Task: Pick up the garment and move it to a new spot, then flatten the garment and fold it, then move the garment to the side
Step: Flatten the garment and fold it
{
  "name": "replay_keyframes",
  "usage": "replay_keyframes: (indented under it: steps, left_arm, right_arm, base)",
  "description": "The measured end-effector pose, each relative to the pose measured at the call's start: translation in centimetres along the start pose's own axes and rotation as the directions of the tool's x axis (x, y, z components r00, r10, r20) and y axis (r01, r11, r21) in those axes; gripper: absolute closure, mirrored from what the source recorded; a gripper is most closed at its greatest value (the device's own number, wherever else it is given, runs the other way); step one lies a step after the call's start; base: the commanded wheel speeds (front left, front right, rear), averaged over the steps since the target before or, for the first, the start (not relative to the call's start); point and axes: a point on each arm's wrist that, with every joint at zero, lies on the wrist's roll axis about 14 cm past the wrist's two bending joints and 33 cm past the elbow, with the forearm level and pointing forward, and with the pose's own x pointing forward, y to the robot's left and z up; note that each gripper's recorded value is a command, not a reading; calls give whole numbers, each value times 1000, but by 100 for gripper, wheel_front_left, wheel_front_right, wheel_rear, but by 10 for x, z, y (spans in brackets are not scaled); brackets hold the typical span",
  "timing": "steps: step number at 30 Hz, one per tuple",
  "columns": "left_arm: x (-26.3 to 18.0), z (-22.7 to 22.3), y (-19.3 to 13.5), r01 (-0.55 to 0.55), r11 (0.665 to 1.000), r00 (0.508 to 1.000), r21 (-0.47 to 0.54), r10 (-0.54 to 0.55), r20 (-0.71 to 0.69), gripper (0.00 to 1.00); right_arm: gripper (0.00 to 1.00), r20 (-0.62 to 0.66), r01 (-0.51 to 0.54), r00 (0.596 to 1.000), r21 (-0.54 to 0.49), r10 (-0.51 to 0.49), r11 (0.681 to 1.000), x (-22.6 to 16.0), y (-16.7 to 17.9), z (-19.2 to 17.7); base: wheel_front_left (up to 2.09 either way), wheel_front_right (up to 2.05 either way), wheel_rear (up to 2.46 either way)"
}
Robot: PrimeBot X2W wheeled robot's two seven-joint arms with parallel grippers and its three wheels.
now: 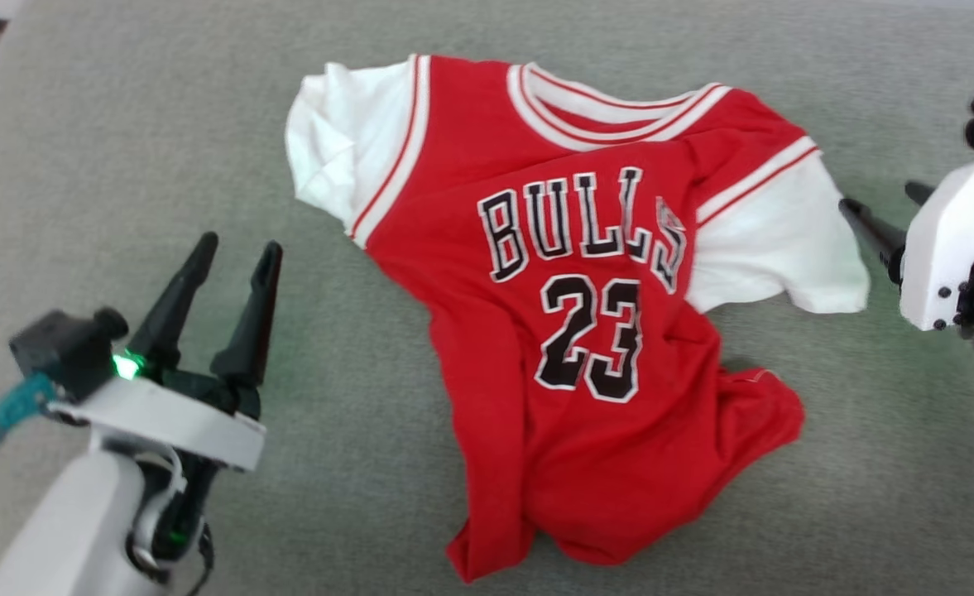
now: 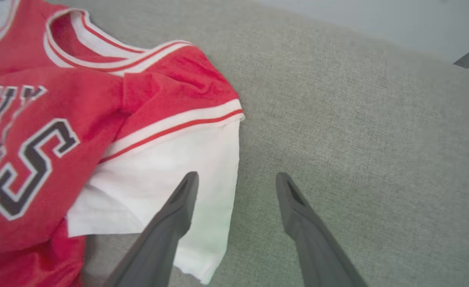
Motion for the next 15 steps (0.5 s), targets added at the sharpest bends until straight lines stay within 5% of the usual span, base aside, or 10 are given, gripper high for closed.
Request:
replay_keyframes:
  steps: [6,15]
  left_arm:
    - [-16,3,7,-44,997,998,61,41,43,0]
    - [-14,-2,13,-72,993,996,88,68,50,0]
  right_arm:
    - [0,-231,-39,972,13,41,999,26,7,-16]
    - [0,-408,-58,911,17,60,998,52,16,-38]
  base:
    - [0,0,0]
    - [0,0,0]
